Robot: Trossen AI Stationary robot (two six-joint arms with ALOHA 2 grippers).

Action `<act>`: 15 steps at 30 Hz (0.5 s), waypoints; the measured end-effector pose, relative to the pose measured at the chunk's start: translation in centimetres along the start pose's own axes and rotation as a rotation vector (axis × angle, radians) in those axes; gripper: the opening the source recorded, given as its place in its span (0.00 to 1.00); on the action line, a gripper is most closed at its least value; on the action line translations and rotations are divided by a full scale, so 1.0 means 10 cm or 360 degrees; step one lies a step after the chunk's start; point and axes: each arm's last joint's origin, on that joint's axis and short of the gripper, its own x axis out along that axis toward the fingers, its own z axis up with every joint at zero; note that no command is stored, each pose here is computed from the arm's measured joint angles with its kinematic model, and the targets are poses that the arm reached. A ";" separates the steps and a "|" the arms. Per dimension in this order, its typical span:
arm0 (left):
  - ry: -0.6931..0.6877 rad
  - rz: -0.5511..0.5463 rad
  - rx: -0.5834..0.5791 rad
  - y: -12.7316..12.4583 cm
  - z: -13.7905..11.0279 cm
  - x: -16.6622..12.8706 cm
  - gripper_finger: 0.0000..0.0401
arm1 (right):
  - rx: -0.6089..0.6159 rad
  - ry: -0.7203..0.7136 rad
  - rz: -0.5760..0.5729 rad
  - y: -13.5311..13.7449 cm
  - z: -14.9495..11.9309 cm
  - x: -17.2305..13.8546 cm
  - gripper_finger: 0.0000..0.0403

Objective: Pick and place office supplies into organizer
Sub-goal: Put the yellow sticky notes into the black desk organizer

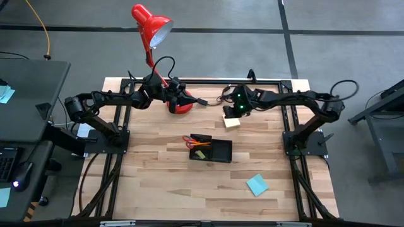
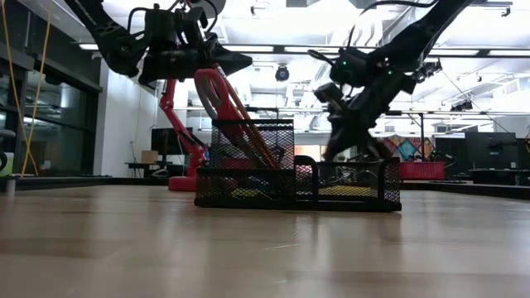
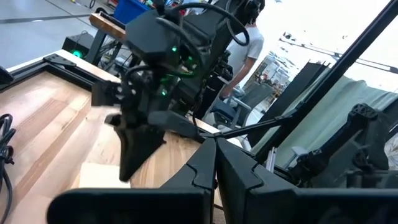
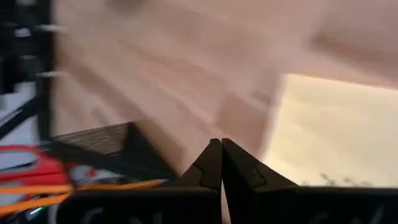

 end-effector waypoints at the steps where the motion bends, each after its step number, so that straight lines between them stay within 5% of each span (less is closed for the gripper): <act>1: 0.0000 0.0000 0.0001 0.00 0.00 0.00 0.01 | 0.0012 -0.0005 -0.0054 -0.03 -0.01 -0.04 0.00; 6: 0.0000 0.0000 0.0025 0.00 0.00 0.00 0.01 | 0.0069 0.0057 -0.0187 -0.17 -0.01 -0.17 0.09; 15: 0.0000 0.0000 0.0042 0.00 0.00 0.00 0.01 | 0.0144 0.0101 -0.0322 -0.29 -0.02 -0.23 0.51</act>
